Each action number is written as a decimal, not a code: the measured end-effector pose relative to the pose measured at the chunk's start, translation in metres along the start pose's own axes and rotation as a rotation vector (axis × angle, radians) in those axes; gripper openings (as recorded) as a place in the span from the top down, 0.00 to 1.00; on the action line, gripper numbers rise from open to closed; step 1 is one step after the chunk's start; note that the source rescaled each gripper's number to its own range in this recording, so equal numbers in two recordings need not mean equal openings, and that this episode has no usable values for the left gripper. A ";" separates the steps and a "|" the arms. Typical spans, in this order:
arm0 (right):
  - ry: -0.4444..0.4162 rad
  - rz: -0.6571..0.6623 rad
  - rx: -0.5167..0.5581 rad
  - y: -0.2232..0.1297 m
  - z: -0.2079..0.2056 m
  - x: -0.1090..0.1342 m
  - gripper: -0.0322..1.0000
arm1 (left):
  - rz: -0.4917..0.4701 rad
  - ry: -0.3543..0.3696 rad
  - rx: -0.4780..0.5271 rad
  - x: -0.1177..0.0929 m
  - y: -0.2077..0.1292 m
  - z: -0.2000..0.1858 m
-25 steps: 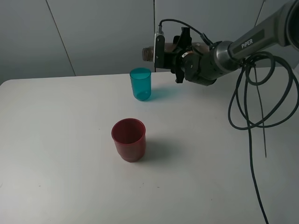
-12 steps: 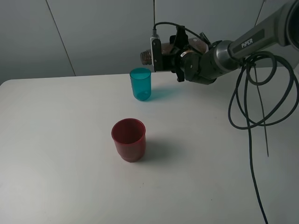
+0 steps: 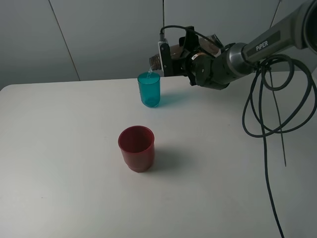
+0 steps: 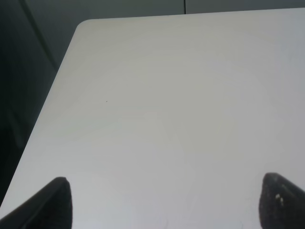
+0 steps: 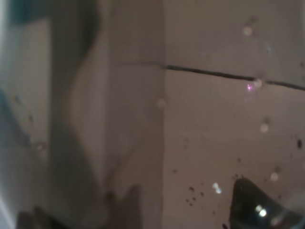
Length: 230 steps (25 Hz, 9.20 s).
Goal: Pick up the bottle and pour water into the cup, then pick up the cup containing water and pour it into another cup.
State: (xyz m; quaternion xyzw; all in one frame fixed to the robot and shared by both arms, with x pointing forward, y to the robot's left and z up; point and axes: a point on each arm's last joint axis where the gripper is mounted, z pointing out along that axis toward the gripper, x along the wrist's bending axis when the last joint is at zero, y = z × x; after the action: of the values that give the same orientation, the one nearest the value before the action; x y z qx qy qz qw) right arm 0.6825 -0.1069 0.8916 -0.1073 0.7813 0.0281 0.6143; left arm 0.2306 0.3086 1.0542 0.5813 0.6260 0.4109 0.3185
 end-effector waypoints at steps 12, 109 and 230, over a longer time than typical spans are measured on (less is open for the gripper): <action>-0.024 -0.084 0.009 -0.001 0.000 -0.003 0.97 | 0.000 0.000 0.000 0.000 0.000 0.000; -0.163 -0.365 -0.142 0.015 -0.002 -0.012 0.97 | 0.007 0.000 0.000 0.000 0.000 0.000; 0.405 1.427 -0.228 -0.057 -0.166 0.025 0.01 | 0.000 0.000 0.000 0.000 0.000 0.000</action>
State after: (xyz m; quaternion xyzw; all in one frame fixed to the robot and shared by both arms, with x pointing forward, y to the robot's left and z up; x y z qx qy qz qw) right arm 0.5303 -0.1952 0.9134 0.3593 0.7512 0.4799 0.2761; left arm 0.2306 0.3086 1.0542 0.5813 0.6260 0.4109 0.3185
